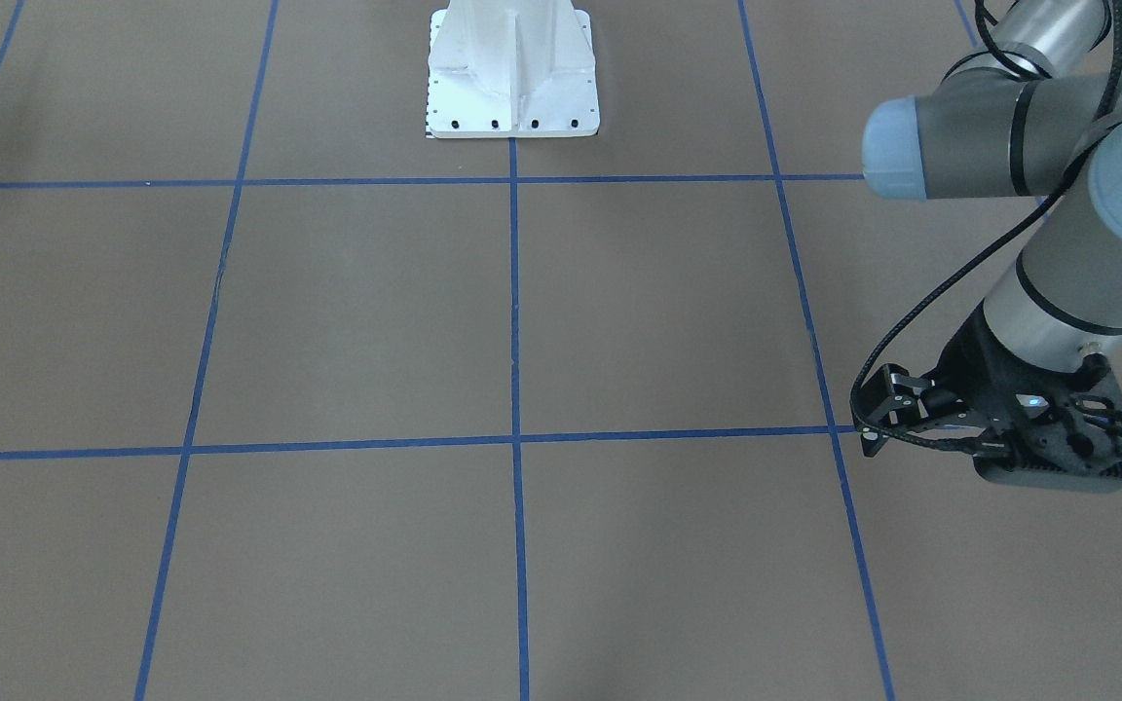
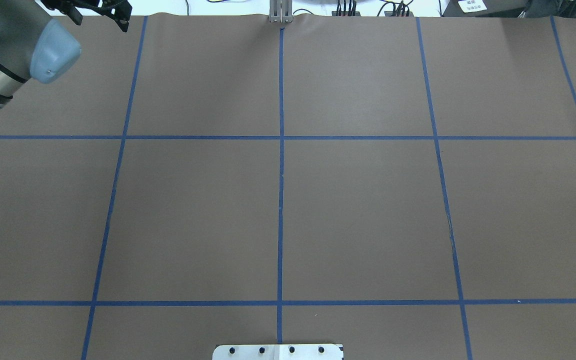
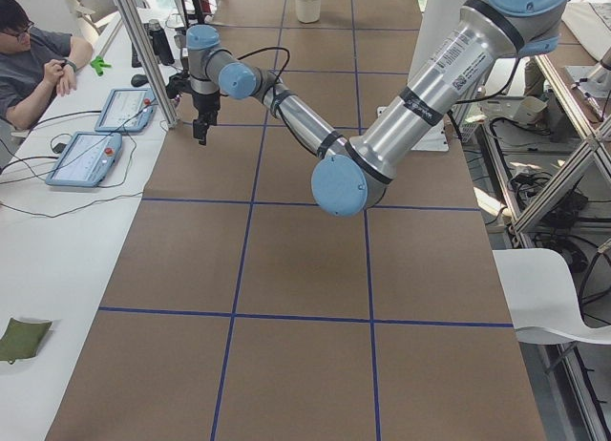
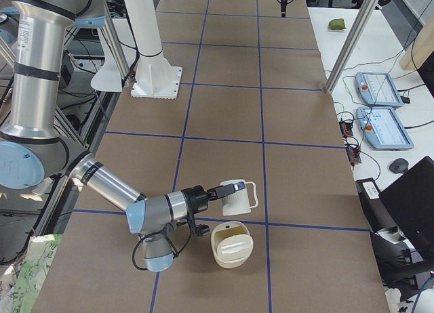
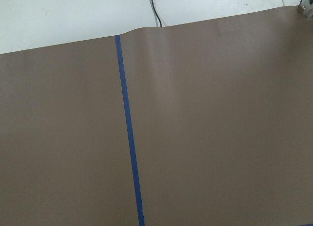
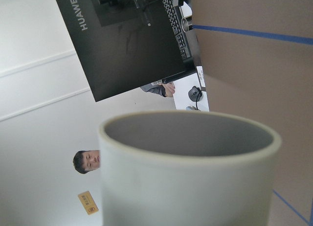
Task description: Left arm hands cup to right arm to dump lemon
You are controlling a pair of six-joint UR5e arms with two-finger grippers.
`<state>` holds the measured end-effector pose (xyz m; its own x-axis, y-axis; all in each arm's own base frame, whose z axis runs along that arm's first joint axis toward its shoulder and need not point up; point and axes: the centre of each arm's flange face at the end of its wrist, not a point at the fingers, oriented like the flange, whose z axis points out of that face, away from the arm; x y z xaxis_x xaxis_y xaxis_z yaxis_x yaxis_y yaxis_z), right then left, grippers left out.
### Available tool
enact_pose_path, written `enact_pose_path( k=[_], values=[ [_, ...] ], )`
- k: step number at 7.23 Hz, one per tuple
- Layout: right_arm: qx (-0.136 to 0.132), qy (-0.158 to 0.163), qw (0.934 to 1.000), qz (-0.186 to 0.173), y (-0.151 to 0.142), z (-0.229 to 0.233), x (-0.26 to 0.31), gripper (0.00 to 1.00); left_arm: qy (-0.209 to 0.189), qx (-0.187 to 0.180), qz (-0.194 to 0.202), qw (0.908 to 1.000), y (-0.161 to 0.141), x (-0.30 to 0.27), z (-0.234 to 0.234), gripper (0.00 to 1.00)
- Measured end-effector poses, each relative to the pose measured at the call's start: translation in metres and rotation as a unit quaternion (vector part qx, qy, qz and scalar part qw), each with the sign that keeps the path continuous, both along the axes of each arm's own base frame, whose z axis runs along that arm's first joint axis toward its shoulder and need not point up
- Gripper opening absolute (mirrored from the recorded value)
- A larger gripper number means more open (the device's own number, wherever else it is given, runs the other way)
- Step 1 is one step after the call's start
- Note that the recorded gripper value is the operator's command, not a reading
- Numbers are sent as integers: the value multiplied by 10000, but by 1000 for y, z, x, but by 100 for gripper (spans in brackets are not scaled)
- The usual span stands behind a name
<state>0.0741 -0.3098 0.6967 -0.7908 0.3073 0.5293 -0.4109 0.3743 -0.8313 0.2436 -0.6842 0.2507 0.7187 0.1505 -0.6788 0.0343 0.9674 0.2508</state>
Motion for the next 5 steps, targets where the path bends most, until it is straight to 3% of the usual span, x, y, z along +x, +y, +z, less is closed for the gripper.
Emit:
enact_pose_path(
  k=[1, 2, 3, 5],
  values=[
    [408, 646, 9971, -35, 1, -2, -3, 17, -1, -4, 1, 10000, 0, 0, 1, 100],
    [874, 1369, 9867, -84, 3, -5, -7, 17, -1, -9, 1, 10000, 0, 0, 1, 100],
    [1352, 2092, 9684, -128, 4, -7, -11, 17, 2, -12, 0, 10000, 0, 0, 1, 100],
    [2062, 3184, 9251, -181, 3, -9, -19, 17, -1, -27, 5, 10000, 0, 0, 3, 100]
  ],
)
